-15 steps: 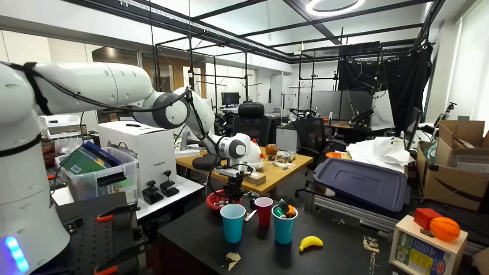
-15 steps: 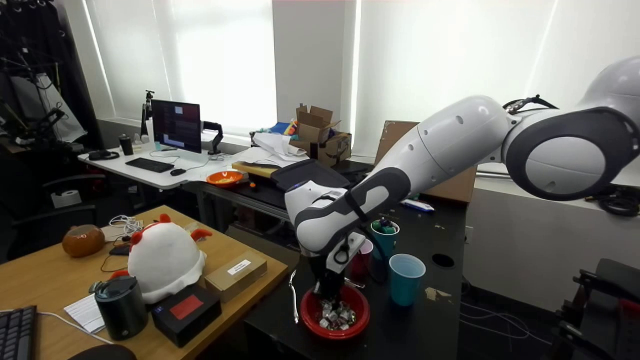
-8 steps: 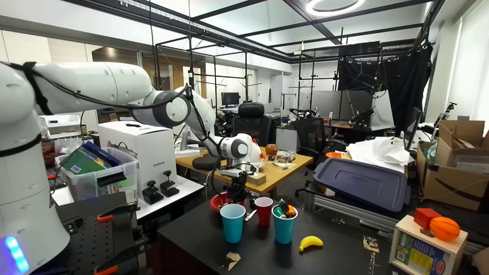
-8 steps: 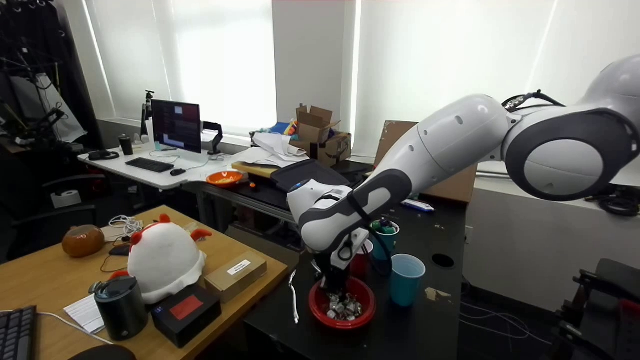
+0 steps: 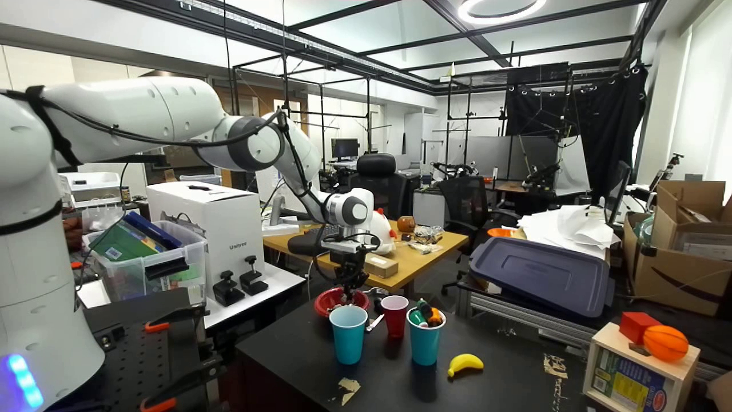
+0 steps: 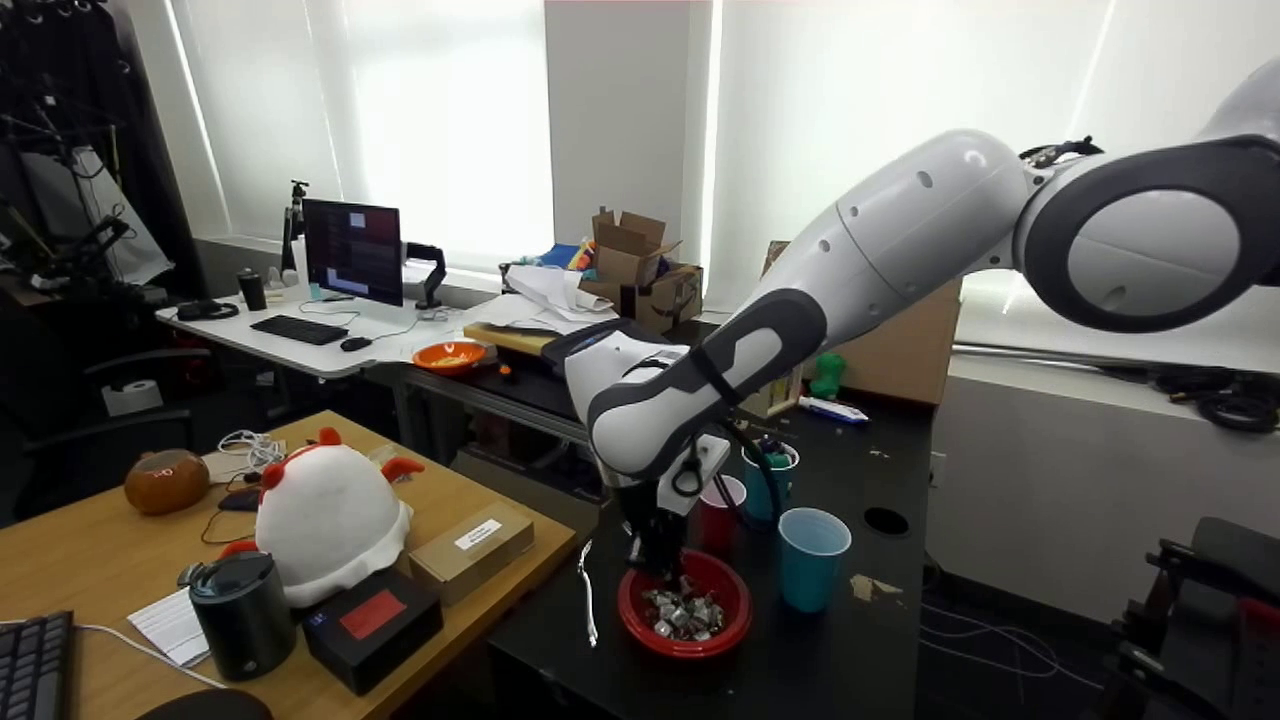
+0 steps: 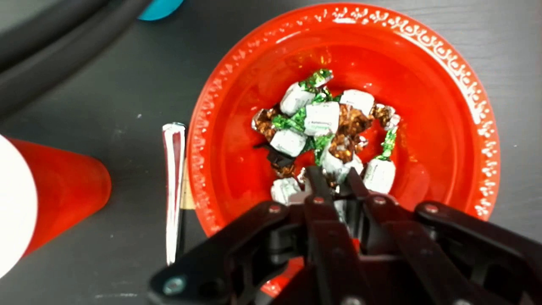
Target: Move some contents from the bowl to the left bowl
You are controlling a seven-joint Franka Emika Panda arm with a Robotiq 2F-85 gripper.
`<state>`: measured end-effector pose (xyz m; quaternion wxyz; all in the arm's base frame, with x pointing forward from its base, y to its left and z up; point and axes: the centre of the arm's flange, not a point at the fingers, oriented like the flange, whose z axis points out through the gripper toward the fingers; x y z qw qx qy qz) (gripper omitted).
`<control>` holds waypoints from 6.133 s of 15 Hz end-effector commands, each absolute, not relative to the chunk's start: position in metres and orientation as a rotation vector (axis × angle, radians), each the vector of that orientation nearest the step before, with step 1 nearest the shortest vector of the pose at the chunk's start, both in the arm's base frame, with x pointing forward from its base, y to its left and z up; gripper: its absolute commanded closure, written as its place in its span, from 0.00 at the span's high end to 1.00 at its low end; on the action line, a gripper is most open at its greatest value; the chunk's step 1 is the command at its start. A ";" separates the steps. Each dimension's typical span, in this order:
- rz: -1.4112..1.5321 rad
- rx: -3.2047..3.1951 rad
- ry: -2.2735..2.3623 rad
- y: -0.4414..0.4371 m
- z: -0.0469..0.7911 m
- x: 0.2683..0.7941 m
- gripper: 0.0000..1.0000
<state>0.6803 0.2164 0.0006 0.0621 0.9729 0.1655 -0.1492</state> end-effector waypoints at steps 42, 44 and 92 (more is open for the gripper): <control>0.159 2.935 -0.493 0.093 0.156 0.583 0.04; 0.129 2.913 -0.515 0.095 0.146 0.582 0.04; 0.044 3.038 0.031 0.165 0.120 0.632 1.00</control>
